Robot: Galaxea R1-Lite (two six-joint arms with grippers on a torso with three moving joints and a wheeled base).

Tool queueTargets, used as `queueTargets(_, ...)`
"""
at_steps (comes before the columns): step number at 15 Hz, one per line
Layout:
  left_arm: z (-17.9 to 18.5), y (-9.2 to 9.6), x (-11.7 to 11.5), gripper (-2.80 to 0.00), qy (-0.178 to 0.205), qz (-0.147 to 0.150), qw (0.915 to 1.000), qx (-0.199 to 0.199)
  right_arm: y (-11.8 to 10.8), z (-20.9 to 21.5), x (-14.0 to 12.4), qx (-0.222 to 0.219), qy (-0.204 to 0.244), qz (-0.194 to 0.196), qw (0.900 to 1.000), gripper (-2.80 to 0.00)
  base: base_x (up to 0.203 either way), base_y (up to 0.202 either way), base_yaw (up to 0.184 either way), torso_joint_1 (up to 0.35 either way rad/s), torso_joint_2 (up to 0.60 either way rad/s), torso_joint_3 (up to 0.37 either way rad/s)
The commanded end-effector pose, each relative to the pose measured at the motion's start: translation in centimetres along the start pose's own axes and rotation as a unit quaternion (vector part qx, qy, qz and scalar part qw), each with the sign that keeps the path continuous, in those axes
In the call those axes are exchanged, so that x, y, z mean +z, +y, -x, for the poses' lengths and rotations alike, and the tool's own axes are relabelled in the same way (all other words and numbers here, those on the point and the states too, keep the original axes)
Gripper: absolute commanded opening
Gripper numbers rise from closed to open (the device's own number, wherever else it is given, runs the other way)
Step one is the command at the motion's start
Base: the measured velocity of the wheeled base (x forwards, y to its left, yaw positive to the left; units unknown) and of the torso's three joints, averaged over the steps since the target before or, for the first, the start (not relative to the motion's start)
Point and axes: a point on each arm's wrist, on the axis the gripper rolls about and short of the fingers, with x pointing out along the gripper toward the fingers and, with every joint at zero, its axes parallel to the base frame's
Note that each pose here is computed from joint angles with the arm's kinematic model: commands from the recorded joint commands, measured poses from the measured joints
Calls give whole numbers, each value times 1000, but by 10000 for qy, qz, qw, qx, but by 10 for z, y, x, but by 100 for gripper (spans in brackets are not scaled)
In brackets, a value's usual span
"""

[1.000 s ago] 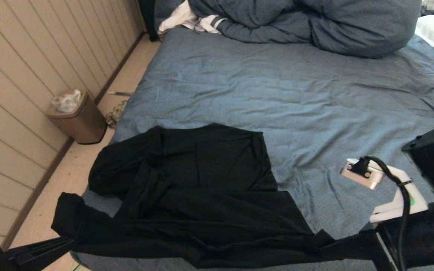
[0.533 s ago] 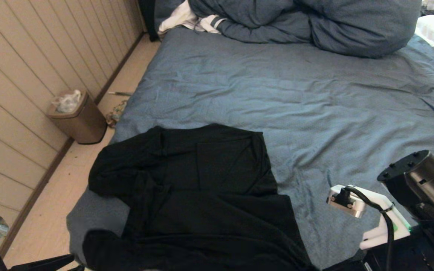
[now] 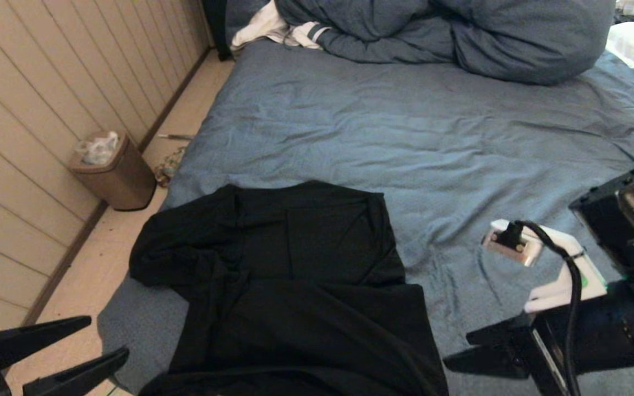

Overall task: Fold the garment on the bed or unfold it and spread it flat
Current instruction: Unford the black T-shirt

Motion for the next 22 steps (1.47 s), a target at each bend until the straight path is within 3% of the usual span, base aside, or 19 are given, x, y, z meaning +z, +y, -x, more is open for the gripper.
queueTargets(1,-25,3,25,-280,83,56,9999,85,-8,8,34,-163,-479,-117,9987,-280,0,0,0,0,0,0)
queueTargets(4,-73,12,57,-280,55,163,9997,177,-22,-3,82,-302,-811,-188,9961,-280,0,0,0,0,0,0)
queueTargets(8,-139,29,81,-280,-182,213,9991,311,-35,-30,121,-345,-908,-181,9951,-280,0,0,0,0,0,0)
queueTargets(12,-197,66,86,-280,-289,304,9970,652,-56,-62,146,-764,-1040,-264,9913,-280,0,0,0,0,0,0)
queueTargets(14,-224,86,88,-280,-336,214,9965,733,-60,-72,162,-853,-1290,-204,9878,-280,0,0,0,0,0,0)
queueTargets(18,-232,102,102,-280,-500,-214,9948,866,-60,-75,176,-871,-1480,-139,9851,-280,0,0,0,0,0,0)
queueTargets(22,-231,106,99,-280,-464,-261,9945,904,-66,-84,175,-891,-1393,-204,9860,-280,0,0,0,0,0,0)
